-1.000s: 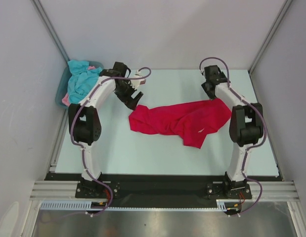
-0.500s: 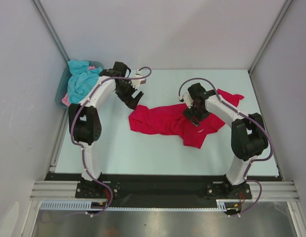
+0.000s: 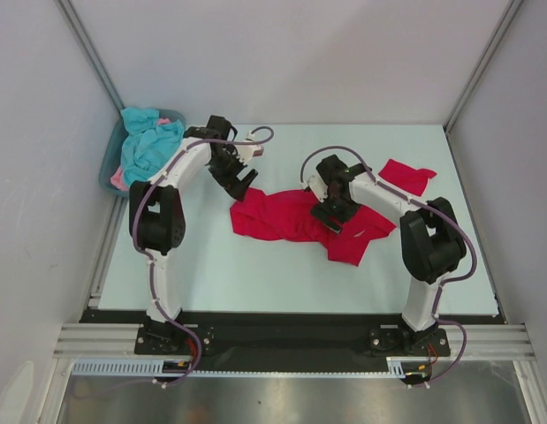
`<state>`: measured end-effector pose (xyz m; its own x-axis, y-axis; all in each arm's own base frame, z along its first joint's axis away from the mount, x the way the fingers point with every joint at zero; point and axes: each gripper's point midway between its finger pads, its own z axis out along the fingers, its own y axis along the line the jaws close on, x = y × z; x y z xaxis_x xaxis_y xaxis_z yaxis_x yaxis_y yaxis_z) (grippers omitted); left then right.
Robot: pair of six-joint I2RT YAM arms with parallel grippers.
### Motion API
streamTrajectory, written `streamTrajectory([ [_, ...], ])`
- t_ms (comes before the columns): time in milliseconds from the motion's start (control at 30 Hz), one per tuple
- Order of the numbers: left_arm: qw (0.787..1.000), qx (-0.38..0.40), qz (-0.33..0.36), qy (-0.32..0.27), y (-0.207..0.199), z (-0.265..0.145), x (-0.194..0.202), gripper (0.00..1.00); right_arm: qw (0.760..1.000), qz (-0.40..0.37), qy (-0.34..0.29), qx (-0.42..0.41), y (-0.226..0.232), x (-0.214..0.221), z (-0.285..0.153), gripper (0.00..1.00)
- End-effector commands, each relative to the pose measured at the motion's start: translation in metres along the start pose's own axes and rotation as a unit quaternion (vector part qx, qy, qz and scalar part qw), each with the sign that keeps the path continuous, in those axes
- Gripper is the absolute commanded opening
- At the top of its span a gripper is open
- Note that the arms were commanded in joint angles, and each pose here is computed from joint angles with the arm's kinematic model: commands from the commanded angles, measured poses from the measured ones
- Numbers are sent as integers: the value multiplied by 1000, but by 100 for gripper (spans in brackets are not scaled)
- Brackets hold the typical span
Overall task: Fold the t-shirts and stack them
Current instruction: Flatten the tshirt out
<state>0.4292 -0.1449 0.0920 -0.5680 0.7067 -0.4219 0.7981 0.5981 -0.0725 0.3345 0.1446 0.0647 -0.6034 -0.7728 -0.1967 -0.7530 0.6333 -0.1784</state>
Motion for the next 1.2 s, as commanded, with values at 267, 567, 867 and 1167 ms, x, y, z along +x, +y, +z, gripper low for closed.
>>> streamTrajectory([
  [267,995,88,27,40,-26,30,17,99,999,-13,-19,42,-18,-23,-4,80],
  [567,992,119,30,41,-41,39,12,81,998,-10,-21,51,-25,-24,-3,80],
  [867,990,130,32,54,-45,46,16,34,1000,16,2,26,-22,-9,31,77],
  [1167,993,95,35,57,-34,40,10,0,998,59,34,10,-30,13,59,65],
])
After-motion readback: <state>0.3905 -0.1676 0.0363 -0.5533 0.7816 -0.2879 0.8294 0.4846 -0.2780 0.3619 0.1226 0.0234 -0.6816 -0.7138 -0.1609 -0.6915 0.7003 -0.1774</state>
